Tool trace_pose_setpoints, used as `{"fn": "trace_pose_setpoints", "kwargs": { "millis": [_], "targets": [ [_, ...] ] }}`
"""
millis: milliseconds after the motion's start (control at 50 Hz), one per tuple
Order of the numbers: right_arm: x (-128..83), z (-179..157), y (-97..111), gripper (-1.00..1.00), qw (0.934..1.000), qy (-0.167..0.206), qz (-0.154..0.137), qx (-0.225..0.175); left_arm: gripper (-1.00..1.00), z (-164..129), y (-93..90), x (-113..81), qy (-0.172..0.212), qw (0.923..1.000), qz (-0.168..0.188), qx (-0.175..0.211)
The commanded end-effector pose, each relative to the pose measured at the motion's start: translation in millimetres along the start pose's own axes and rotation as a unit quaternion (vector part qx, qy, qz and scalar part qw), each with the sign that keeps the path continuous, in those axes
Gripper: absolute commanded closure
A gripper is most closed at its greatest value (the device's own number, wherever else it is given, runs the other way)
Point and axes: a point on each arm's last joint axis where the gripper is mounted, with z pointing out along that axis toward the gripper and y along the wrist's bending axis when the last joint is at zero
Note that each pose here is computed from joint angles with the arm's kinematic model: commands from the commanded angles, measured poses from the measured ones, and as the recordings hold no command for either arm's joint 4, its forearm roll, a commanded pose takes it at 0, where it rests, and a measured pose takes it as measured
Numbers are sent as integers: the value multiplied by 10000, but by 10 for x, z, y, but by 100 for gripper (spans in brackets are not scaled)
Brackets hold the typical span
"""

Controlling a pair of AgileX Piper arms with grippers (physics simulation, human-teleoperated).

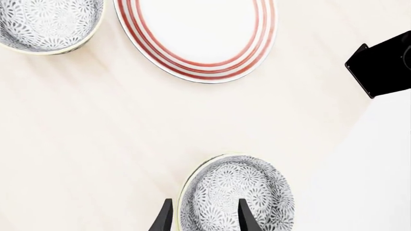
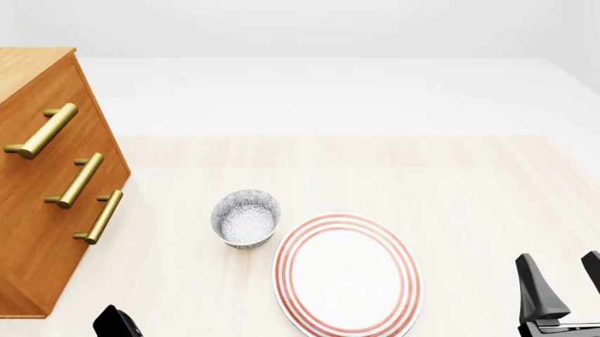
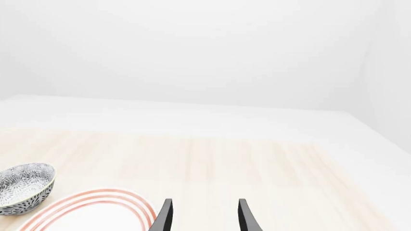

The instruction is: Stack the bowl in the middle on the bowl at the back.

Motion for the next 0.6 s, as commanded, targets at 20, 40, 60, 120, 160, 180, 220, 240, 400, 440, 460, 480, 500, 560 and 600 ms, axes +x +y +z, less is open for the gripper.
{"fn": "trace_pose_setpoints", "kwargs": {
  "millis": [20, 40, 60, 120, 160, 180, 220, 240, 400, 440, 460, 480, 500, 560, 600],
  "targets": [
    [2, 0, 0, -100, 10000, -1, -5, -1, -100, 6, -7, 1, 8, 10000, 9, 19],
    [2, 0, 0, -100, 10000, -1, -5, -1, -100, 6, -7, 1, 8, 10000, 9, 19],
    [2, 0, 0, -100, 10000, -1, -6, -1, -100, -15, -5, -3, -5, 10000, 2, 14],
    [2, 0, 0, -100, 10000, -1, -8, -1, -100, -108, -4, -37, -82, 10000, -16, -3],
    [2, 0, 0, -100, 10000, -1, -8, -2, -100, -164, 1, -53, -133, 9999, -10, -21],
    [2, 0, 0, -100, 10000, -1, -8, -2, -100, -193, 6, -55, -153, 9999, -18, -34],
    [1, 0, 0, -100, 10000, -1, -12, -3, -100, -269, 34, -47, -194, 9997, 5, -111],
    [1, 0, 0, -100, 10000, -2, -14, -4, -100, -294, 37, -47, -201, 9997, -4, -121],
    [0, 0, 0, -100, 10000, -2, -20, -4, -100, -648, 30, -121, -442, 9988, 15, -202],
    [-1, 0, 1, -100, 10000, -2, -23, -6, -100, -726, 27, -136, -511, 9985, 13, -213],
    [-1, 0, 1, -100, 10000, -2, -22, -6, -100, -746, 23, -143, -526, 9984, 7, -209],
    [-1, 0, 1, -100, 10000, -2, -25, -8, -100, -786, 22, -146, -555, 9982, 17, -215],
    [-1, 0, 1, -100, 10000, -2, -26, -7, -100, -810, 18, -151, -568, 9982, 24, -211],
    [-1, 0, 1, -100, 10000, -2, -27, -7, -100, -914, 14, -161, -646, 9976, 14, -231],
    [-2, 0, 1, -100, 10000, -4, -34, -9, -100, -997, 14, -166, -717, 9971, 15, -266]
  ]
}}
